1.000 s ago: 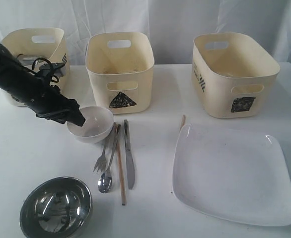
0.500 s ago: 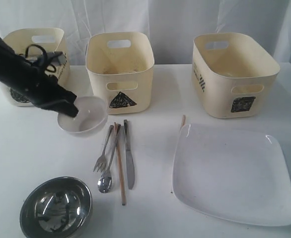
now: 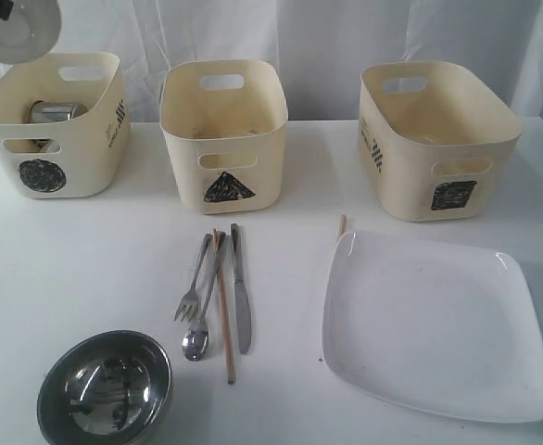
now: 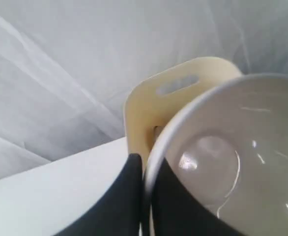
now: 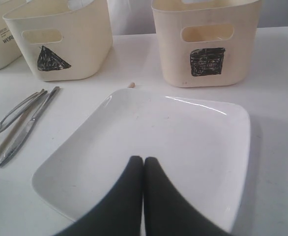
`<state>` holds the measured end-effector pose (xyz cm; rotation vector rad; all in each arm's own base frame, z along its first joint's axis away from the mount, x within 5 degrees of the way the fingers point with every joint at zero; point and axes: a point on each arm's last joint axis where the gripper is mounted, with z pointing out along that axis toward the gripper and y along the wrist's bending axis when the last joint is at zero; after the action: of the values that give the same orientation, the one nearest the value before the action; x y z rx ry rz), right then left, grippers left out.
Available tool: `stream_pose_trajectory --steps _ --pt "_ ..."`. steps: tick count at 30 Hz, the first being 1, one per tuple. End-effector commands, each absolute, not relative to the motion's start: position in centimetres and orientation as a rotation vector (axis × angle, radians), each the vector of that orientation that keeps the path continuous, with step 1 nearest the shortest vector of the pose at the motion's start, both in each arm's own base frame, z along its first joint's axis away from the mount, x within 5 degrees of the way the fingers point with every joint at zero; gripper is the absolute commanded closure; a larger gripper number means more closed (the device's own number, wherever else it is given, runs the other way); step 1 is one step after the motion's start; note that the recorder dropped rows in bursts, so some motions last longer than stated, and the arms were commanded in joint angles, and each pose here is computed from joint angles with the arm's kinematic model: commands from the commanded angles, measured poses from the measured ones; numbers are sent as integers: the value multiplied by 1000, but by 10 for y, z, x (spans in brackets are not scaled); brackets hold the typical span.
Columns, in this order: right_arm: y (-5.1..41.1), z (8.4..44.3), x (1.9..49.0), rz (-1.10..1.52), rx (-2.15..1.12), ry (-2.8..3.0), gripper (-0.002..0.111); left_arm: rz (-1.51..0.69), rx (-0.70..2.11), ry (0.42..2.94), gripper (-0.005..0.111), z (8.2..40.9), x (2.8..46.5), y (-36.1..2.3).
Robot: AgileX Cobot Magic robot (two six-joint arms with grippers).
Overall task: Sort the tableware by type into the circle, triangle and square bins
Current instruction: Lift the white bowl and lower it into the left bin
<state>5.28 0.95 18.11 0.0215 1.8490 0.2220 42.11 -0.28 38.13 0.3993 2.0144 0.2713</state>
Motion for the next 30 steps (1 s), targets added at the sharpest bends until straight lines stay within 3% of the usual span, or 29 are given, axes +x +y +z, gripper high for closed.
stream_pose_trajectory --steps 1,12,17,23,30 --pt "9 182 53 208 18 1835 108 225 277 2017 107 349 452 17" --pt "9 182 53 208 18 1837 108 209 265 2036 103 261 500 19" --pt "9 182 53 208 18 1837 108 113 120 2069 58 256 502 17" --pt "9 182 53 208 18 1837 108 71 197 2174 57 293 474 -14" --pt "9 182 53 208 18 1837 108 52 200 2230 57 357 425 -15"
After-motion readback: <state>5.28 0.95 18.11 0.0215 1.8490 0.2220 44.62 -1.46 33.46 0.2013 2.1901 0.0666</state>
